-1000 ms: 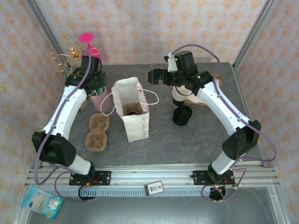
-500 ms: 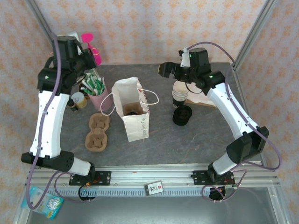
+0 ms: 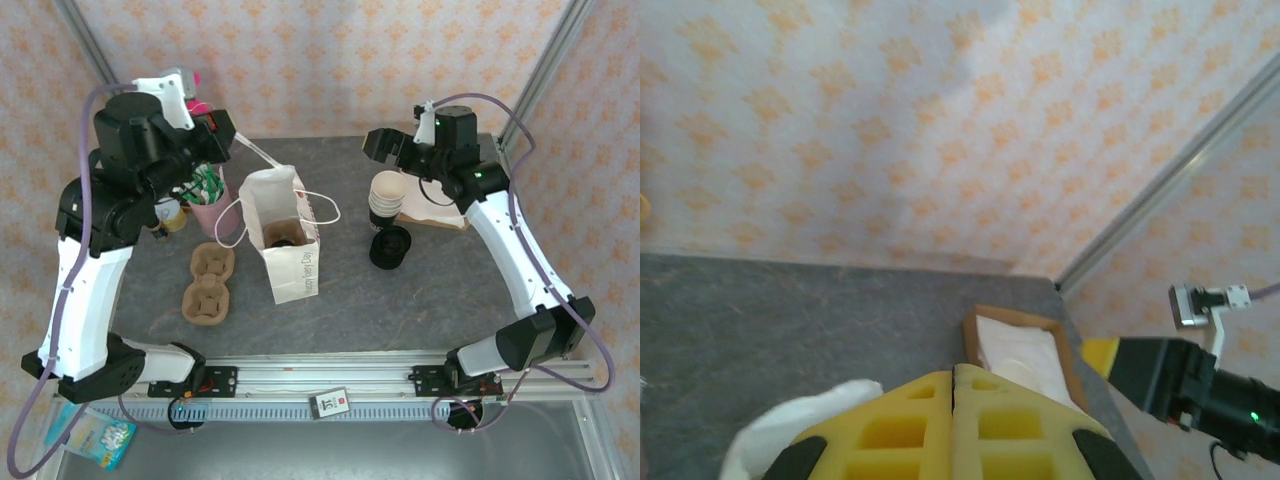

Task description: Pack the takeout coffee

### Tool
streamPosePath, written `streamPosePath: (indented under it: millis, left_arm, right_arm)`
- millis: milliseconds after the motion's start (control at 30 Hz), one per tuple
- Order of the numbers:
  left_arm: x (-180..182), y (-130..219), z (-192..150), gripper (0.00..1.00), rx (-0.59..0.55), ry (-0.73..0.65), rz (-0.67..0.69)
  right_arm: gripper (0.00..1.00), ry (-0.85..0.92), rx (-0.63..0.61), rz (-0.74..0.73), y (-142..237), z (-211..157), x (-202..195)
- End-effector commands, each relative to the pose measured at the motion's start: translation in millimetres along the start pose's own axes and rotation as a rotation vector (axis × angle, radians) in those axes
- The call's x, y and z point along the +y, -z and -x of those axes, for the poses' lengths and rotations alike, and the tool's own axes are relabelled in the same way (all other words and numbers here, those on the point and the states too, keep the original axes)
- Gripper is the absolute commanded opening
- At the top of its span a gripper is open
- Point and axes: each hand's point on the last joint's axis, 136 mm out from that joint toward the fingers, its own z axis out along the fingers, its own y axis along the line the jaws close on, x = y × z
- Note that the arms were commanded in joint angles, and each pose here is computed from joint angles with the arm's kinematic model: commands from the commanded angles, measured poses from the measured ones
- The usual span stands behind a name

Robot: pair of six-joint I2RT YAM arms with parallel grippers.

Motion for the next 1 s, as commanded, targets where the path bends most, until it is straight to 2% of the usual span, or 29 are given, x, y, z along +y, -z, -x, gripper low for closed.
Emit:
streamPosePath:
  millis: [0, 233, 367, 667, 867, 967]
  left_arm:
    - [0, -12, -19, 0.0, 0.036, 0.029, -0.001]
    - [26, -32, -63, 0.0, 0.132, -0.009, 0.103]
    - [40, -39, -72, 0.0, 0.153, -0.037, 0.169]
    - [41, -14, -38, 0.0, 0.063, -0.064, 0.216]
    - [21, 5, -18, 0.0, 0.003, -0.044, 0.123]
    - [25, 13, -14, 0.0, -0.004, -0.049, 0.147]
  right_arm:
    - [1.0, -0.022, -0.063, -0.006, 10, 11, -5]
    - [1.0, -0.042, -0.052, -0.007, 6, 6, -14]
    - [1.0, -0.038, -0.054, -0.008, 7, 6, -13]
    - [1.0, -0.039, -0.052, -0.011, 5, 6, -16]
    - [1.0, -0.04, -0.051, -0.007, 3, 6, -15]
    - [1.0, -0.036, -0.048, -0.011, 3, 7, -16]
